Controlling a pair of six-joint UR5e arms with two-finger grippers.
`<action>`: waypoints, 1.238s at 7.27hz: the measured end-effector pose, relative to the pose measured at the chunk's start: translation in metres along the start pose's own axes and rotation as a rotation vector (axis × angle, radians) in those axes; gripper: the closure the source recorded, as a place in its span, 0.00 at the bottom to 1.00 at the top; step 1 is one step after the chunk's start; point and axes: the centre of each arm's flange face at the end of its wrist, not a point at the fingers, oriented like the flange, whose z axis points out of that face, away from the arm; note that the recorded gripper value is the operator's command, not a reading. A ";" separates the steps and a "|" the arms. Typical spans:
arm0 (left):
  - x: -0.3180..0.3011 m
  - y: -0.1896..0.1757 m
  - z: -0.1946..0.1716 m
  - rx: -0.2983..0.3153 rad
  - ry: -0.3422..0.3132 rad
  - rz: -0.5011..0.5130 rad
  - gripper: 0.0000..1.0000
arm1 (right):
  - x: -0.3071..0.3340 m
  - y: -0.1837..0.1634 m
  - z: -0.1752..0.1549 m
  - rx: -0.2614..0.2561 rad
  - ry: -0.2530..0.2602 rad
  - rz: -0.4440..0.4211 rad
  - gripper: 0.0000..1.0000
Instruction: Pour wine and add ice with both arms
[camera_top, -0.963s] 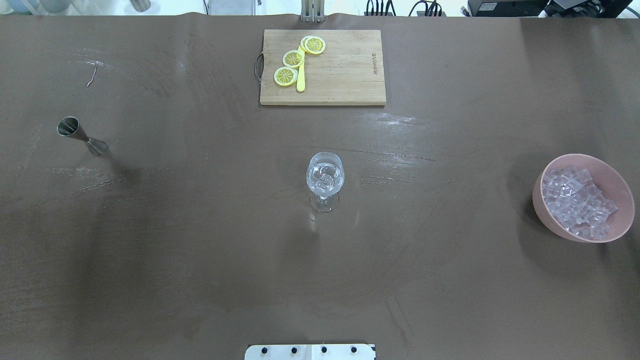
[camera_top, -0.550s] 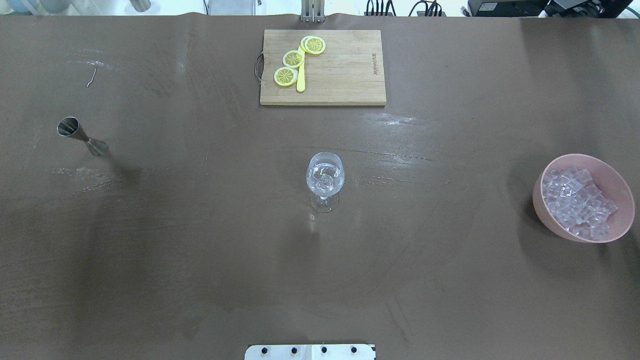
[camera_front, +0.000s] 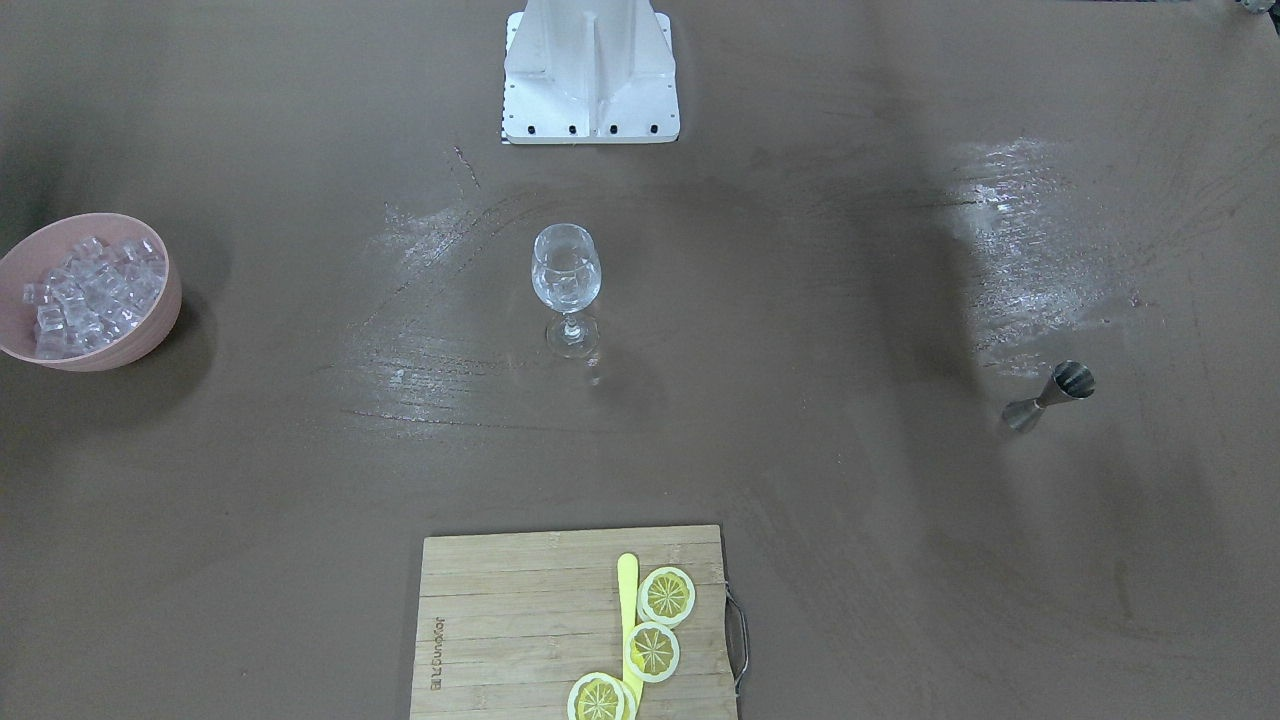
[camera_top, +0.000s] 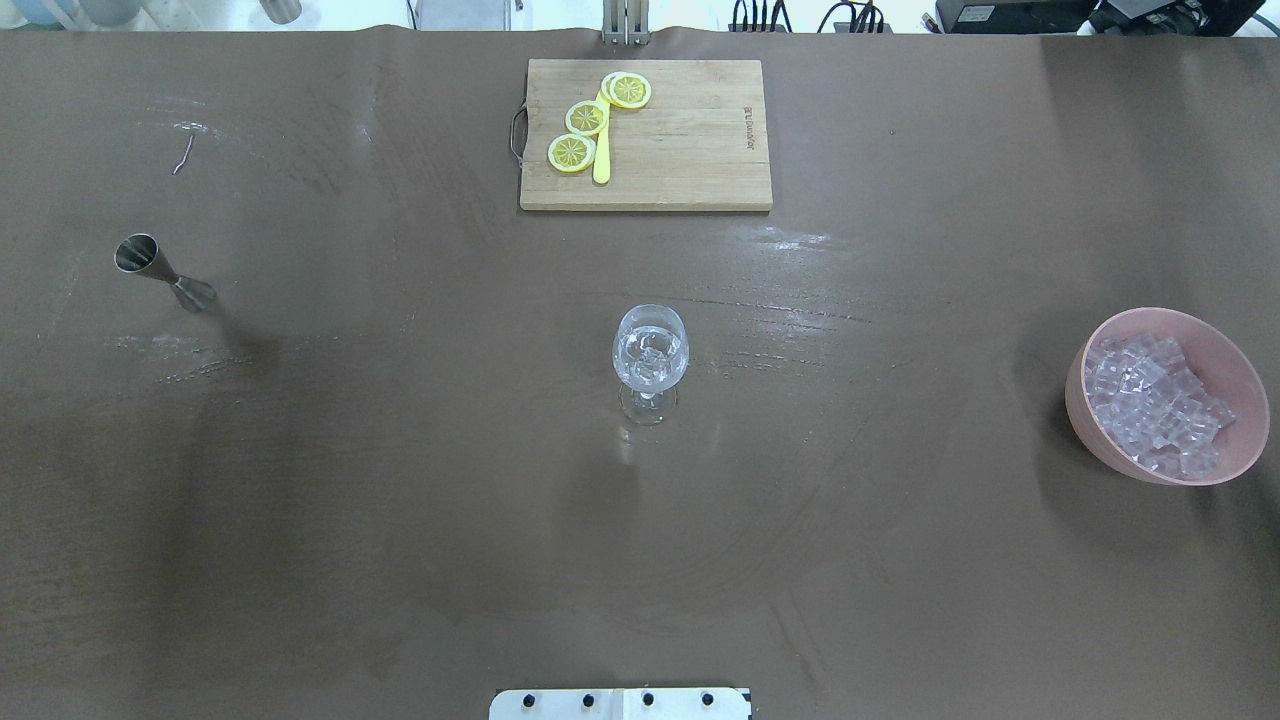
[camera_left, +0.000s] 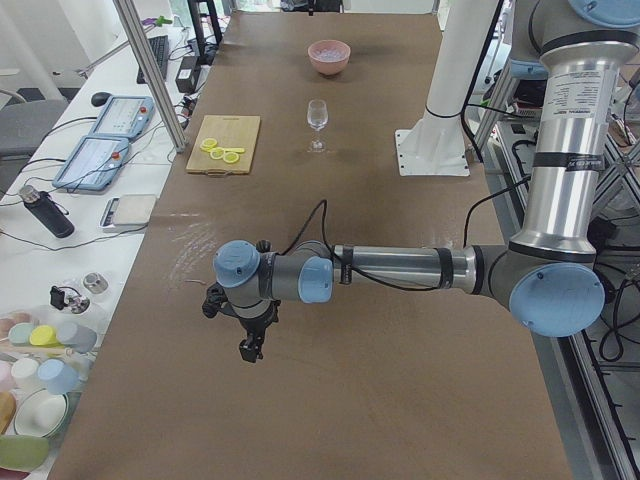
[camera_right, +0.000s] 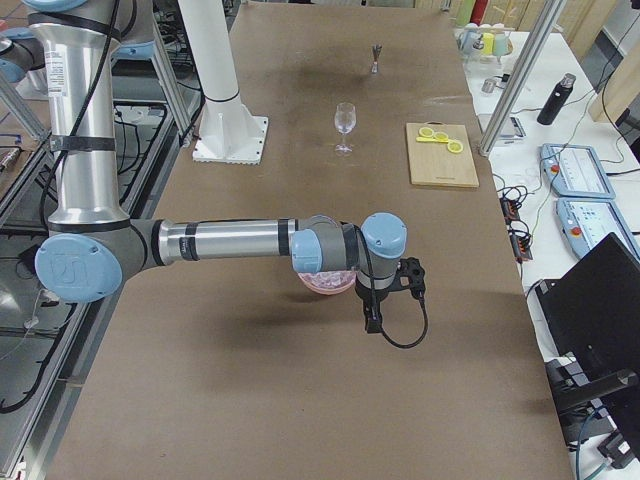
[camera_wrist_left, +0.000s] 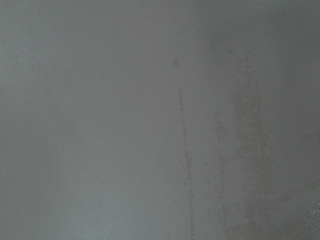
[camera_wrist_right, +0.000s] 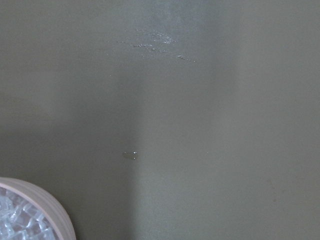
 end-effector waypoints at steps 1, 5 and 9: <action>0.000 0.000 0.000 0.000 0.000 0.000 0.02 | -0.001 0.000 -0.002 0.003 0.001 -0.003 0.00; 0.000 -0.002 0.000 0.001 0.000 0.001 0.02 | 0.001 0.002 -0.001 0.003 0.010 0.004 0.00; -0.001 0.000 0.002 -0.005 0.000 -0.002 0.02 | 0.004 0.004 -0.004 0.008 0.010 0.013 0.00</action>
